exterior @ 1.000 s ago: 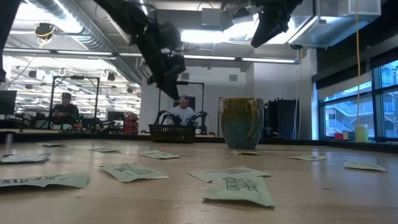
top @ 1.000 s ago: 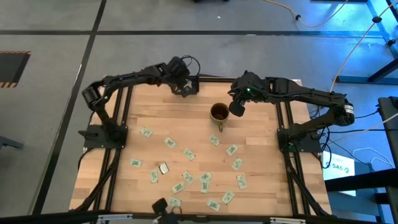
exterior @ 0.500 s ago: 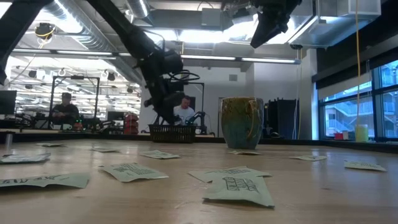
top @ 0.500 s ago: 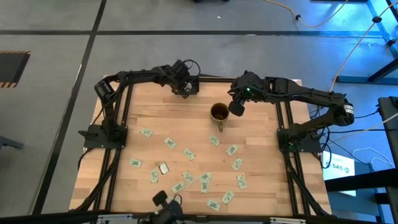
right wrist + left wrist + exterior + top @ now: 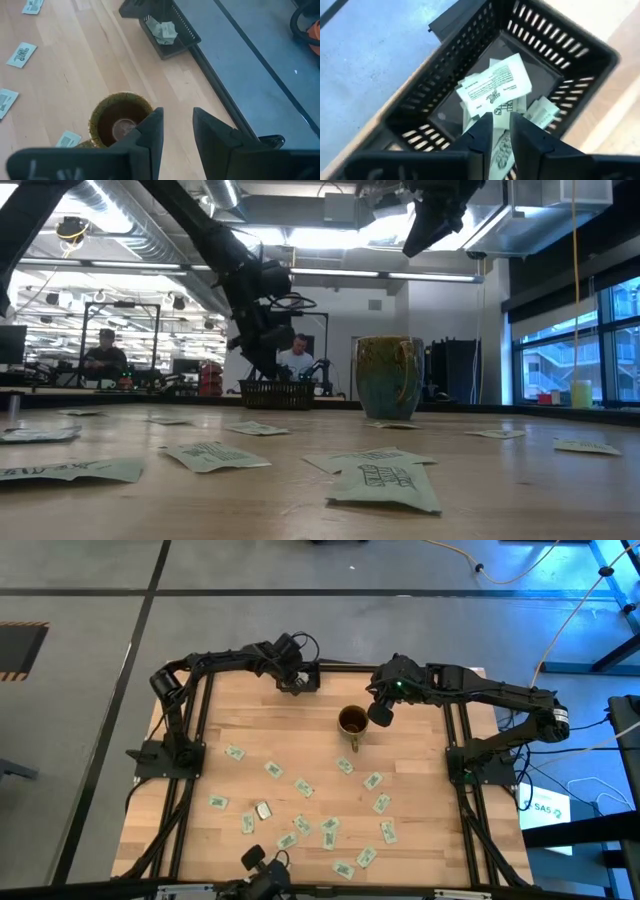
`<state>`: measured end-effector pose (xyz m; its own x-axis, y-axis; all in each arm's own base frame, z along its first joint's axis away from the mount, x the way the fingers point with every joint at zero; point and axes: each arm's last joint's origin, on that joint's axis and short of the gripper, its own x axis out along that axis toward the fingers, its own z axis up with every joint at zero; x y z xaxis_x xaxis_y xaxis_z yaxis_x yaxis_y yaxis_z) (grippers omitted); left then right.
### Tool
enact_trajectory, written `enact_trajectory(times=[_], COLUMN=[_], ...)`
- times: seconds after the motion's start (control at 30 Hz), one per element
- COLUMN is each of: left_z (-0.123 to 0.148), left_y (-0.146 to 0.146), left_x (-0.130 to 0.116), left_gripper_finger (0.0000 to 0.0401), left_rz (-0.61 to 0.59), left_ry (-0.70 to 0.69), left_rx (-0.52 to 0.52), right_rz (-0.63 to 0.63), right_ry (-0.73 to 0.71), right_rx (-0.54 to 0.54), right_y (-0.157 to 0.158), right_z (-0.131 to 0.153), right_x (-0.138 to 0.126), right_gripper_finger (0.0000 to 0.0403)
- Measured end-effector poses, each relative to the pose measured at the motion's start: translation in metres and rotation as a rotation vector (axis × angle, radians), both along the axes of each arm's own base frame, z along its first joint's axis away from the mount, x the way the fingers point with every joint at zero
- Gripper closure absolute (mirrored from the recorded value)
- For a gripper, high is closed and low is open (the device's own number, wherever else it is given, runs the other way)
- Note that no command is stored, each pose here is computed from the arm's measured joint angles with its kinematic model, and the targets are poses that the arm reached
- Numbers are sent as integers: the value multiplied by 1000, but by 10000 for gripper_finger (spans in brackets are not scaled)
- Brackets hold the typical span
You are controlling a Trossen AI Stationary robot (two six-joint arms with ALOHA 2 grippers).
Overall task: Pick and place Stevia / Truvia into bins
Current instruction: Put the stevia packet into the black container
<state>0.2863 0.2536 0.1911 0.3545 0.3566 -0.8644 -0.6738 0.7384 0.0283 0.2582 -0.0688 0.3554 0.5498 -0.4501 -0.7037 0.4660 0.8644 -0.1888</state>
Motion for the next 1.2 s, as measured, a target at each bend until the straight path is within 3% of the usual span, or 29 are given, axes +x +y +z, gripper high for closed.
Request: enact_trajectory(times=[0.17, 0.37, 0.7, 0.87, 1.2], left_z=[39, 85, 130, 116, 40], left_y=[-12, -54, -113, -138, -189], left_x=[-8, -24, -55, -67, -91], left_gripper_finger=[336, 342, 321, 305, 317], left_rz=[-89, -256, -279, -293, -402], left_ry=[35, 76, 46, 39, 229], left_rx=[19, 57, 8, -73, -206], right_rz=[10, 15, 18, 19, 37], right_ry=[7, 11, 12, 17, 32], right_rx=[-8, -12, -14, -13, -27], right_y=[0, 0, 0, 0, 0], right_z=[0, 0, 0, 0, -1], right_x=[0, 0, 0, 0, -1], right_gripper_finger=[295, 295, 295, 295, 295])
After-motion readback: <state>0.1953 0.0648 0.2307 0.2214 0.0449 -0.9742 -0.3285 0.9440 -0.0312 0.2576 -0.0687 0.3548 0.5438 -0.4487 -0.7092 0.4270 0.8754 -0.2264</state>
